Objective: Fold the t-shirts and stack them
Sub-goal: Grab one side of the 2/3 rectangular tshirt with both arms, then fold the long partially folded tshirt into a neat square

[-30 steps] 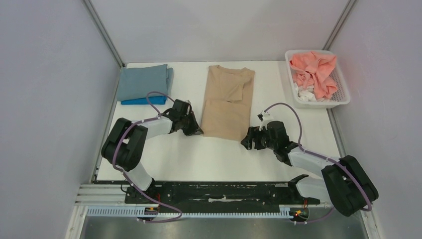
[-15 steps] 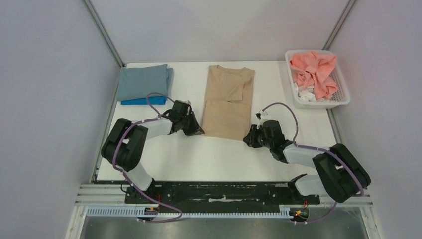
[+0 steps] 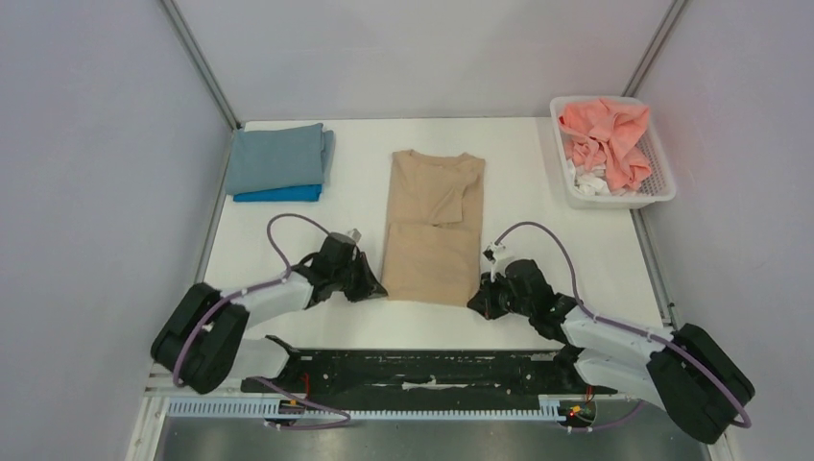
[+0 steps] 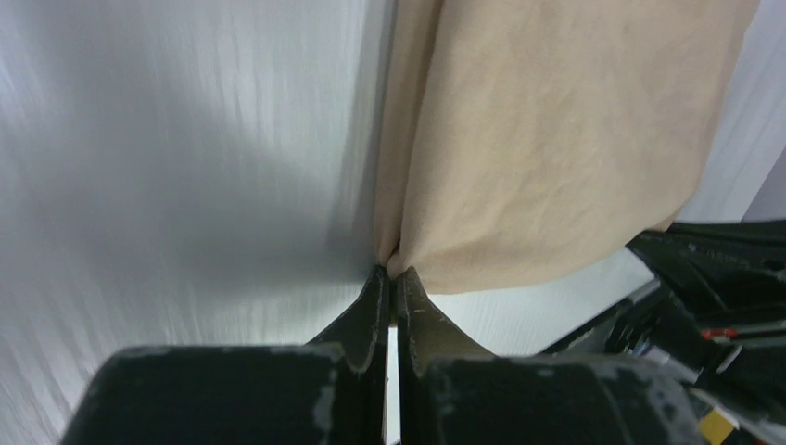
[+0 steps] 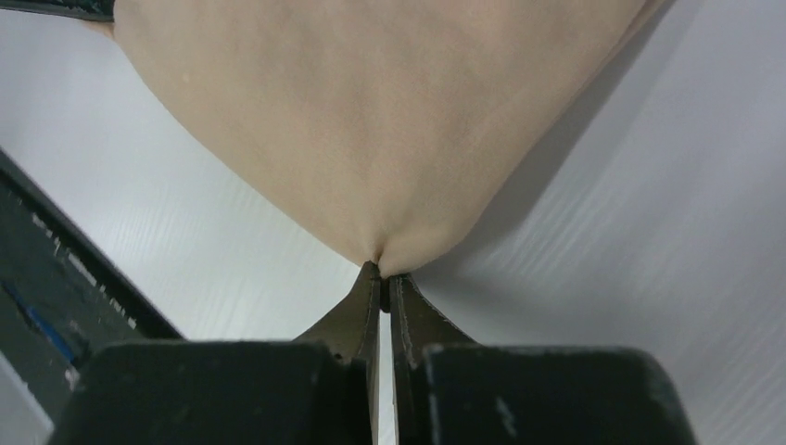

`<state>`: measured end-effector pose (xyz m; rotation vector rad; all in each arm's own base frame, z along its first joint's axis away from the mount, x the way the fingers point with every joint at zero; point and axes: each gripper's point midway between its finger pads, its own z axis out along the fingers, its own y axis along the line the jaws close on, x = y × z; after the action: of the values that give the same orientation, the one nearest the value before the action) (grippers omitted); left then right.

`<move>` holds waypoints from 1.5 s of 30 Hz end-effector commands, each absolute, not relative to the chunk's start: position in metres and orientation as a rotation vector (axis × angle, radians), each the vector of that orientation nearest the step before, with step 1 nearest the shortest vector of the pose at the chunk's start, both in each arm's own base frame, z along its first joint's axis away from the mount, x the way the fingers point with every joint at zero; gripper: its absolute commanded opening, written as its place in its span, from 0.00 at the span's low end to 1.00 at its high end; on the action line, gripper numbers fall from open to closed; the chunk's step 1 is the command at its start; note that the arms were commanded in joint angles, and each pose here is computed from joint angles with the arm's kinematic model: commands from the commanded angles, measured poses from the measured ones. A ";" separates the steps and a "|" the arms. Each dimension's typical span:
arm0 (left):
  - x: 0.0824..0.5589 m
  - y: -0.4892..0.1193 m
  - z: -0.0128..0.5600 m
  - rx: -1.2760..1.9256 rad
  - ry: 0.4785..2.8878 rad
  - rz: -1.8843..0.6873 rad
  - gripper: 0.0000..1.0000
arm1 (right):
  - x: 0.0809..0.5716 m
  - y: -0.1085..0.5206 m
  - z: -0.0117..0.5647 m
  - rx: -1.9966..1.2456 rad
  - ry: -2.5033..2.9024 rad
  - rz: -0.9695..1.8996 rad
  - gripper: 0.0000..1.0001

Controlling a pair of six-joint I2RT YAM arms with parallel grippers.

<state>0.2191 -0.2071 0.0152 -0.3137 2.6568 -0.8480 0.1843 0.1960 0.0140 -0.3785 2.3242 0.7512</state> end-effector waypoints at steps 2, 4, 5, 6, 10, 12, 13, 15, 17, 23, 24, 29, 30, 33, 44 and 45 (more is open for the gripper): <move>0.122 -0.170 -0.022 -0.422 2.837 -0.648 0.02 | 0.114 0.186 -0.011 -0.458 2.507 0.799 0.00; 0.104 -0.162 -0.022 -0.462 2.827 -0.631 0.02 | 0.097 0.189 -0.010 -0.480 2.520 0.846 0.00; 0.099 -0.162 -0.017 -0.462 2.804 -0.663 0.02 | 0.089 0.192 -0.009 -0.499 2.522 0.876 0.00; 0.092 -0.162 -0.014 -0.462 2.797 -0.685 0.02 | 0.082 0.193 -0.009 -0.504 2.526 0.902 0.00; 0.080 -0.172 0.003 -0.382 2.713 -0.890 0.02 | 0.057 0.209 0.004 -0.579 2.520 1.009 0.00; 0.075 -0.178 0.008 -0.391 2.680 -1.000 0.02 | 0.051 0.216 0.013 -0.613 2.503 1.026 0.00; 0.073 -0.179 0.010 -0.401 2.676 -1.026 0.02 | 0.048 0.219 0.016 -0.632 2.496 1.035 0.00; 0.074 -0.179 0.020 -0.397 2.640 -1.058 0.02 | 0.046 0.223 0.021 -0.657 2.486 1.033 0.00; 0.079 -0.179 0.038 -0.374 2.584 -1.079 0.02 | 0.052 0.225 0.028 -0.680 2.465 0.988 0.00; 0.103 -0.186 0.086 -0.308 2.445 -1.087 0.02 | 0.094 0.227 0.078 -0.656 2.314 0.803 0.00; 0.107 -0.187 0.089 -0.300 2.449 -1.060 0.02 | 0.099 0.227 0.089 -0.658 2.288 0.787 0.00; 0.149 -0.195 0.131 -0.254 2.345 -0.930 0.02 | 0.138 0.225 0.144 -0.583 2.132 0.648 0.00; 0.159 -0.197 0.144 -0.245 2.318 -0.898 0.02 | 0.149 0.223 0.159 -0.541 2.088 0.606 0.00; 0.191 -0.185 0.166 -0.281 2.266 -0.696 0.02 | 0.171 0.217 0.195 -0.446 1.987 0.546 0.00; 0.285 -0.191 0.214 -0.344 2.179 -0.548 0.02 | 0.246 0.179 0.253 -0.229 1.844 0.331 0.00; 0.293 -0.192 0.219 -0.344 2.162 -0.554 0.02 | 0.253 0.178 0.252 -0.228 1.844 0.340 0.00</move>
<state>0.2554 -0.2023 0.1906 -0.3418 2.2689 -0.6170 0.2177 0.1934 0.2209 -0.3094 1.9341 0.3945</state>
